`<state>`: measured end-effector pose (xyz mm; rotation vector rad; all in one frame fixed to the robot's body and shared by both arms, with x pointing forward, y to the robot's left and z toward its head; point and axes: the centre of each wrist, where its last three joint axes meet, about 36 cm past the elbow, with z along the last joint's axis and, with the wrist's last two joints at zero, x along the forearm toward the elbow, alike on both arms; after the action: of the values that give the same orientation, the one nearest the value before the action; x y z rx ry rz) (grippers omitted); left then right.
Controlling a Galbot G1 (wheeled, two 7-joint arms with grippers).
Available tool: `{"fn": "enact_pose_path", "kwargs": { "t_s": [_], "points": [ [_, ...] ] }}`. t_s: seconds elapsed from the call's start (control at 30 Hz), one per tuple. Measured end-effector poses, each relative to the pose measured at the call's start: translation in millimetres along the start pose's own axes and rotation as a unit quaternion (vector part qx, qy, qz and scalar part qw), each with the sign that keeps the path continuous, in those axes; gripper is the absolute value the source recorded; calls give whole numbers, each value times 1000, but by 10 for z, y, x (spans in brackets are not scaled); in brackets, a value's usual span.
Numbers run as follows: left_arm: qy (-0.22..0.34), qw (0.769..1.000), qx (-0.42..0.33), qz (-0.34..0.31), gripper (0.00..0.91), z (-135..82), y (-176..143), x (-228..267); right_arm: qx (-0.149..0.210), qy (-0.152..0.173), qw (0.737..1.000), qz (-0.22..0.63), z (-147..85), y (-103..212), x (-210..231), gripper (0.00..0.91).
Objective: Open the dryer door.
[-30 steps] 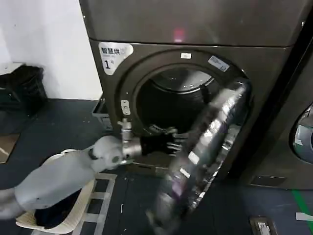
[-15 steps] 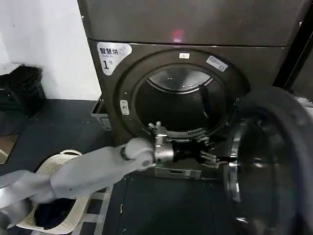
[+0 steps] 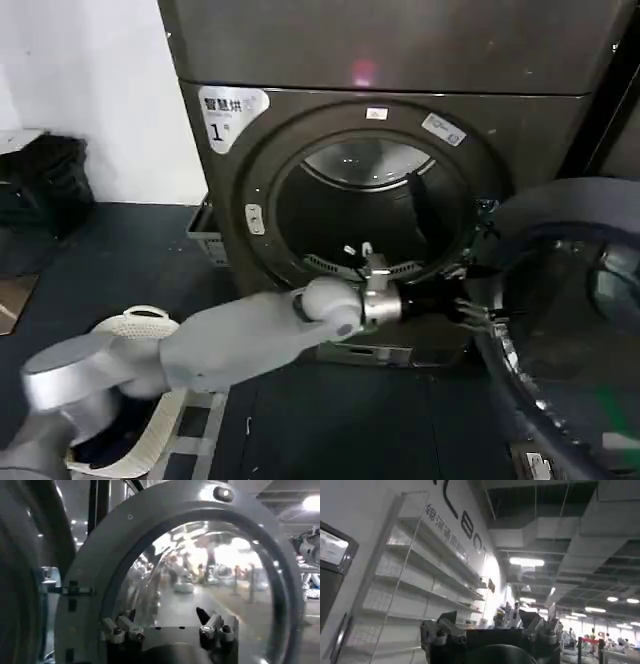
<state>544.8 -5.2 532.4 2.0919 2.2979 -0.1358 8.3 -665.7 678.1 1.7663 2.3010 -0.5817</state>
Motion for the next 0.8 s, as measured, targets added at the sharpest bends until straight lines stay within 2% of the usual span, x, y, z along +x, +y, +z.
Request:
{"fn": "enact_pose_path", "kwargs": {
  "t_s": [0.3, 0.43, 0.6, 0.8],
  "points": [
    [-28, 1000, -5, 13, 907, -71, -49, -391, 0, 4, 1000, 8, 52, -75, -7, 907],
    [-29, 999, -16, 16, 907, -72, -70, -384, -2, 6, 1000, 15, 63, -113, -9, 907],
    [-65, 995, -70, -9, 907, -46, -2, -175, -37, -16, 999, 20, 54, -114, -47, 907],
    [-120, 983, -123, -58, 907, 68, -42, 385, -48, -43, 998, 19, 64, -58, -77, 907]
  ]
}}
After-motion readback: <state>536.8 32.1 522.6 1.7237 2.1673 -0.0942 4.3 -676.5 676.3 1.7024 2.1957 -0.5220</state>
